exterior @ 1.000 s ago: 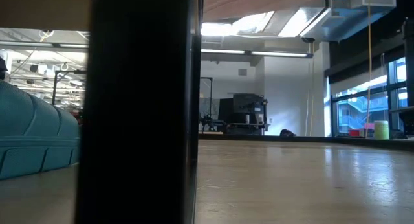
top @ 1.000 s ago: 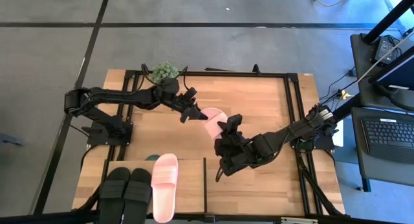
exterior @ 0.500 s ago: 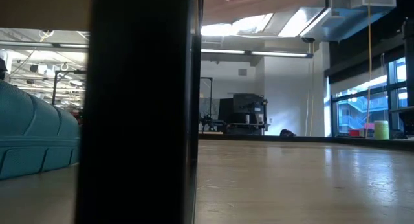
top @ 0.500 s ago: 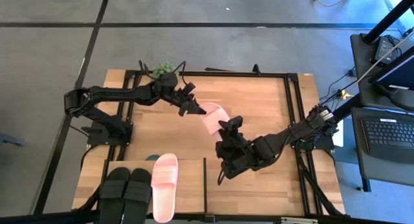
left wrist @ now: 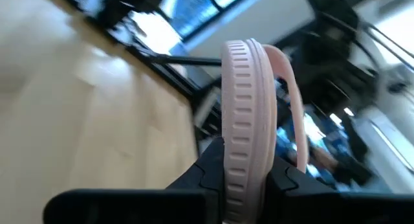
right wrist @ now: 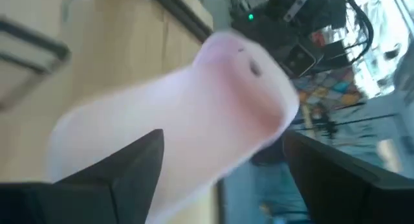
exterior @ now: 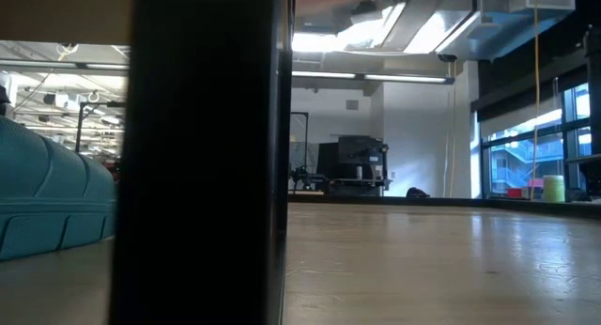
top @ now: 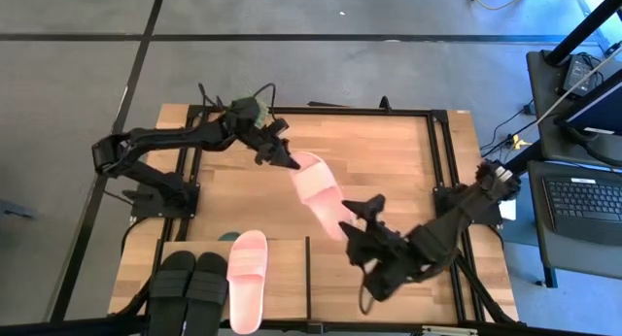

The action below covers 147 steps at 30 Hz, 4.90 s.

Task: Pick and place slides into the shelf
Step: Put the pink slipper on the shelf, then return to Home Position

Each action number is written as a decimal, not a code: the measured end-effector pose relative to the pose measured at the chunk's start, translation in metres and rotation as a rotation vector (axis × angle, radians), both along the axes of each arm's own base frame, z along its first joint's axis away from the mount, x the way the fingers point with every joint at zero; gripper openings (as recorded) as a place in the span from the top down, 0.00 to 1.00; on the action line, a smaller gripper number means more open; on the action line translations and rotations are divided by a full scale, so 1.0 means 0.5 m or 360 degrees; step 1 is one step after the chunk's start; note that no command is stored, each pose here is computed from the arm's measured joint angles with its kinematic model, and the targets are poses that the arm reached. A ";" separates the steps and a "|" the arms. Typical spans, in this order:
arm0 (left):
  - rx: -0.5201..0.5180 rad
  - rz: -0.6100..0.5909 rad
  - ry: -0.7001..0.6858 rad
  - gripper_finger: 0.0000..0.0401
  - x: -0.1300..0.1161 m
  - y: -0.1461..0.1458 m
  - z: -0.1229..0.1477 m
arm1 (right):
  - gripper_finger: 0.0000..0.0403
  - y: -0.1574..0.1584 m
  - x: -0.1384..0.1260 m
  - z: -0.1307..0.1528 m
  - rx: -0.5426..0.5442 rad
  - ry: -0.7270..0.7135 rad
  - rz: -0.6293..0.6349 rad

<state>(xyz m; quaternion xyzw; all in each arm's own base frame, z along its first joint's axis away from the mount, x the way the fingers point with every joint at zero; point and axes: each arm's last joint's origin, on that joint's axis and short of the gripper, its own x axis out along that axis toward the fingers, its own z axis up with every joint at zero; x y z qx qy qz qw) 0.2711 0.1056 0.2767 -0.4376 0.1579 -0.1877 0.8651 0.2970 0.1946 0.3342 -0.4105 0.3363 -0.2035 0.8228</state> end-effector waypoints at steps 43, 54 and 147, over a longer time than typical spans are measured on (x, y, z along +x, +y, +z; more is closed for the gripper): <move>-0.0083 -0.0778 0.0436 0.92 0.029 -0.240 -0.036 | 0.21 0.016 -0.087 0.032 0.0484 -0.0344 -0.0181; -0.0112 -0.0802 0.0590 0.91 0.055 -0.244 -0.091 | 0.21 0.016 -0.087 0.031 0.0489 -0.0348 -0.0184; 0.1277 0.0222 -0.0631 0.58 -0.278 -0.031 0.128 | 0.21 -0.444 -0.127 -0.071 0.1034 -0.0832 -0.0026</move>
